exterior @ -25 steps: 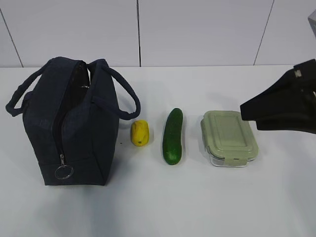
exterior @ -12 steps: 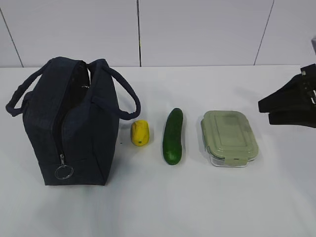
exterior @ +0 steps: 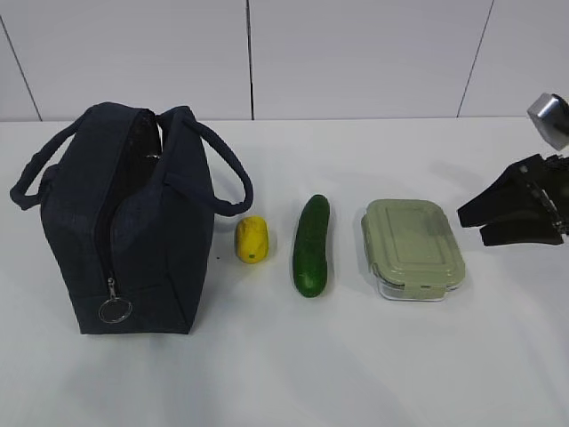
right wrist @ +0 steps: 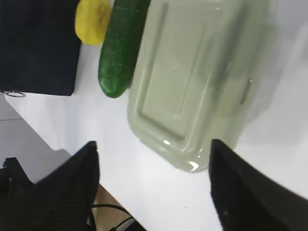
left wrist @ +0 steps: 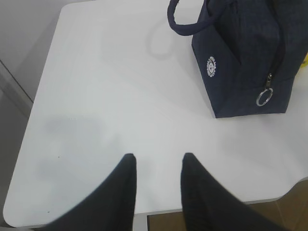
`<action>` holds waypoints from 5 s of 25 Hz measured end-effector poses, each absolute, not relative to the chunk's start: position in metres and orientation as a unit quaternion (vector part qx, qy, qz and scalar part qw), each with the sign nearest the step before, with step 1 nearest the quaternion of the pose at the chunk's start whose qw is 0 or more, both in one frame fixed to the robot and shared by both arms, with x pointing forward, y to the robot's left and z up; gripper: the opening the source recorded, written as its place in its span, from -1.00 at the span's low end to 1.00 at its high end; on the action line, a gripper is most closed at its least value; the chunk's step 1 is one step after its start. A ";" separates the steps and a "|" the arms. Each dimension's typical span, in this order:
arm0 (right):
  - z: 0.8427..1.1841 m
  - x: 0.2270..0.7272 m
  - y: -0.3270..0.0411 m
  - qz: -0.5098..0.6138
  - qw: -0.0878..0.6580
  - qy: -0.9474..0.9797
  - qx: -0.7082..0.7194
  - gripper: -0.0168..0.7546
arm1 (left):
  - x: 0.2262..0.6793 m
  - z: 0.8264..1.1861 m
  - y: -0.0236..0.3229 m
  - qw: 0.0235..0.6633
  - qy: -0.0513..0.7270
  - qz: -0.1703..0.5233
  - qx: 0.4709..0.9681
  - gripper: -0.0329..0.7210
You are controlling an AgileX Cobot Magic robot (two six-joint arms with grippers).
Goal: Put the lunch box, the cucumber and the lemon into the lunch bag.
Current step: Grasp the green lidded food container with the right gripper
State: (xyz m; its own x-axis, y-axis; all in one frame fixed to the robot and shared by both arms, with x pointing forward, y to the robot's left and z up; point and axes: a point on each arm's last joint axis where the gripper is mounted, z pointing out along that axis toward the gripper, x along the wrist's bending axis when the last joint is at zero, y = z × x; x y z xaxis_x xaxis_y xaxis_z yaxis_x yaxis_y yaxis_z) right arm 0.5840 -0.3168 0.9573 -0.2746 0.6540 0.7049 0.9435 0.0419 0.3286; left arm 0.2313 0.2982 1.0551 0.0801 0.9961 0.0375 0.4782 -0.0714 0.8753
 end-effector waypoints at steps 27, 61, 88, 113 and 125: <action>0.890 0.631 -0.325 -0.401 0.213 -0.689 -0.566 0.76 | 0.231 1.055 0.298 0.363 0.577 0.357 0.639 -0.31; 0.863 0.638 -0.292 -0.426 0.251 -0.678 -0.544 0.75 | 0.231 1.055 0.298 0.363 0.577 0.357 0.639 -0.31; 0.865 0.635 -0.291 -0.415 0.269 -0.689 -0.530 0.11 | 0.231 1.055 0.298 0.363 0.577 0.357 0.639 -0.31; 0.866 0.634 -0.291 -0.414 0.275 -0.686 -0.532 0.05 | 0.392 1.097 0.276 0.311 0.601 0.156 0.720 -0.25; 0.866 0.634 -0.291 -0.414 0.276 -0.685 -0.532 0.05 | 0.516 1.093 0.236 0.302 0.556 0.023 0.774 0.13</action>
State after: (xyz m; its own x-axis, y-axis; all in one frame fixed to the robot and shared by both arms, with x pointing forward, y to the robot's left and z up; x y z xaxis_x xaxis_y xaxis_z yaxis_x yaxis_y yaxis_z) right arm 0.6339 -0.2909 0.8661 -0.2811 0.5004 0.8189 0.9577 0.0916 0.2728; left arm 0.5160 0.2365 1.0928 0.3800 0.8749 -0.3003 0.8470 -0.1986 0.4931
